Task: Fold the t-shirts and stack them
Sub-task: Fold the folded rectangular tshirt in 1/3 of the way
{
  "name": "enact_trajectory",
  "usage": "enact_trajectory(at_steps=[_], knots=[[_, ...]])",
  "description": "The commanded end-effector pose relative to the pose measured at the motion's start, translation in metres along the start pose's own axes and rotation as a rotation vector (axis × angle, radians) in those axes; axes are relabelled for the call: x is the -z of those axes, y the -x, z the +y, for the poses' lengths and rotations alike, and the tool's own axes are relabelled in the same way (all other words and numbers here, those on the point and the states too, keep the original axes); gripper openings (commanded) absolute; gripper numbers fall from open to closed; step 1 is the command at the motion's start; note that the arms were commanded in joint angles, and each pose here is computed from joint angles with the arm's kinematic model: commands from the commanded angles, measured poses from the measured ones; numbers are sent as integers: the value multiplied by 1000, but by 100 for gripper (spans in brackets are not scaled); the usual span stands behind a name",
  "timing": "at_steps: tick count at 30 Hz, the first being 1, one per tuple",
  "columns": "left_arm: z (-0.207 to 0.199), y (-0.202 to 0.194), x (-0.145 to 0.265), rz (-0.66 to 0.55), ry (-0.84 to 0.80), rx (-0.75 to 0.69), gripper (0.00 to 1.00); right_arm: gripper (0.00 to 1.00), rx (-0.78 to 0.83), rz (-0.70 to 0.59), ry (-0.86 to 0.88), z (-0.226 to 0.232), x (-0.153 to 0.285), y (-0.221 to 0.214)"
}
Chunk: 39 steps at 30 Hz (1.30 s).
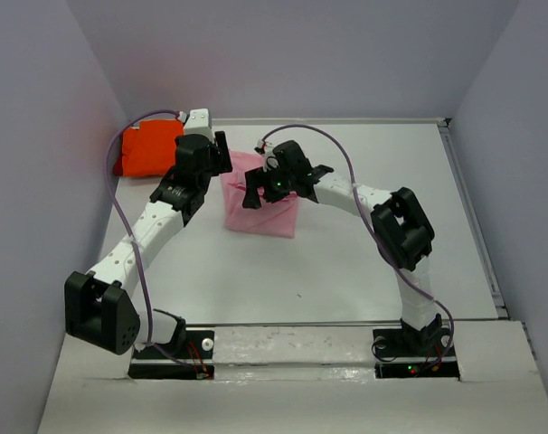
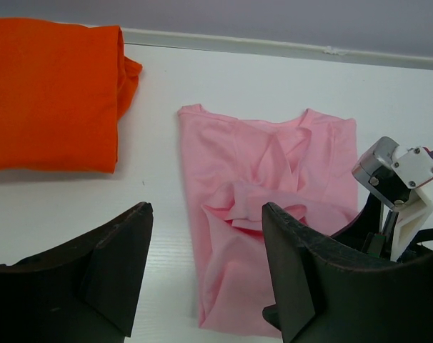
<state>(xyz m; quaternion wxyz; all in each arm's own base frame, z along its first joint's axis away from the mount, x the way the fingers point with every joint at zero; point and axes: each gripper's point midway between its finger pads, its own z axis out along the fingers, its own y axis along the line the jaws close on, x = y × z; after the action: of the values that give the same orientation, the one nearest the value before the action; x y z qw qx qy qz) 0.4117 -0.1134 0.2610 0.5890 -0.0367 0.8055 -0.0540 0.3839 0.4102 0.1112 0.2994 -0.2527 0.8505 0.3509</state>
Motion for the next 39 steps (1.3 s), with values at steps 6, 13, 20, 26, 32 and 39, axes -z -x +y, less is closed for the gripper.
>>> enact_trajectory(at_steps=[6,13,20,26,32,39], knots=[[0,16,4,-53,-10,17,72,93,-2,16,29,-3,-24,-12],[0,17,6,-60,-13,17,72,93,7,27,-7,-15,-36,-17],[0,19,8,-66,-19,19,72,93,23,-7,-30,-20,-32,-1],[-1,19,9,-69,-26,20,72,93,35,-26,-49,-26,-32,13],[-2,20,11,-72,-31,21,72,93,40,-42,-89,-41,-31,22],[-2,19,11,-71,-34,20,72,93,47,-50,-149,-65,-34,25]])
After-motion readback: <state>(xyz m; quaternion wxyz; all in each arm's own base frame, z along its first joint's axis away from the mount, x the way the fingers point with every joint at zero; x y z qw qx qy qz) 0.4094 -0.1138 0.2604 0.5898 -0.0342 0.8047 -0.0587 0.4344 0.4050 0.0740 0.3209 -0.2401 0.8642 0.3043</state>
